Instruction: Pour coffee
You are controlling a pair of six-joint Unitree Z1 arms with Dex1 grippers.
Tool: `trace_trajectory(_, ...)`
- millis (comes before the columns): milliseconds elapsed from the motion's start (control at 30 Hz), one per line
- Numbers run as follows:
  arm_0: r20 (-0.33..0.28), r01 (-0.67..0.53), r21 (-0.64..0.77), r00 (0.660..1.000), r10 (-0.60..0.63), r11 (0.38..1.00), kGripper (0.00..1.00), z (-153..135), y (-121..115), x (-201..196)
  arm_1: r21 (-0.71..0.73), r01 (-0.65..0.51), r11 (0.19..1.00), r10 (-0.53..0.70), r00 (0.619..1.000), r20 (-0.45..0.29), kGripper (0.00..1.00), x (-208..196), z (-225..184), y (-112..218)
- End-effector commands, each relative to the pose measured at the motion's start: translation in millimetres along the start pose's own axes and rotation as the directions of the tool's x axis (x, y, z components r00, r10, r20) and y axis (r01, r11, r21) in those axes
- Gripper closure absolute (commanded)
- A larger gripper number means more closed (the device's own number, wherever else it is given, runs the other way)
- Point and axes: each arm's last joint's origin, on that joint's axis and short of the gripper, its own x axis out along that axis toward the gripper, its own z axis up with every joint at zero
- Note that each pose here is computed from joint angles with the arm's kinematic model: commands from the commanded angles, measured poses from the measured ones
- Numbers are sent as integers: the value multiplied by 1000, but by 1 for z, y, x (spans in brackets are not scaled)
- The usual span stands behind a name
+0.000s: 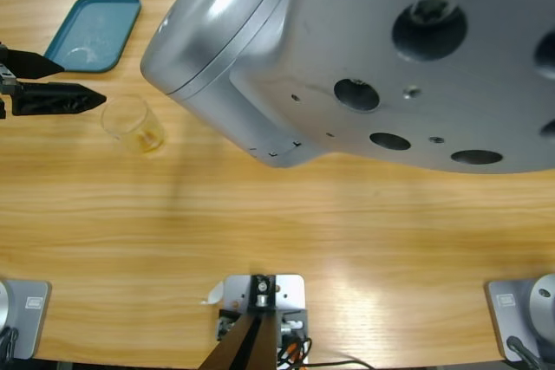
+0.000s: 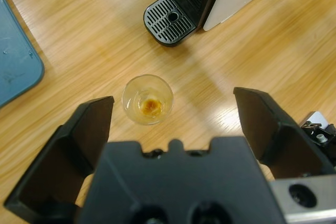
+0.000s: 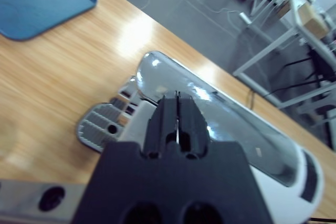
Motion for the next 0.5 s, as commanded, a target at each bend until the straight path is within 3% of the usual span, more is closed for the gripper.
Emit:
trace_trajectory(33, -63, 24, 8, 998, -24, 1000, 18, -9, -2, 11, -113, 192, 975, -193, 981, 7, 1000, 18, 22, -30)
trace_trajectory(167, -63, 27, 10, 998, -26, 1000, 18, -9, -3, 11, -96, 216, 972, -209, 974, 86, 1000, -12, 62, -62)
trace_trajectory(267, -55, 26, 10, 998, -25, 1000, 18, -10, -3, 9, -97, 202, 975, -192, 977, 97, 1000, -37, 77, -87)
trace_trajectory(367, -41, 19, 8, 999, -19, 1000, 9, -9, -3, 6, -13, 83, 996, -82, 993, 79, 1000, -76, 73, -121)
trace_trajectory(400, -35, 15, 7, 999, -15, 1000, 9, -9, -3, 5, 44, 9, 999, -12, 998, 69, 935, -95, 65, -139)
trace_trajectory(433, -28, 11, 6, 1000, -11, 1000, 9, -9, -2, 4, 68, -54, 996, 51, 998, 48, 636, -105, 53, -150)
trace_trajectory(500, -18, -2, 5, 1000, 2, 1000, 12, -8, -2, 4, 97, -140, 985, 139, 990, 11, 250, -123, 24, -168)
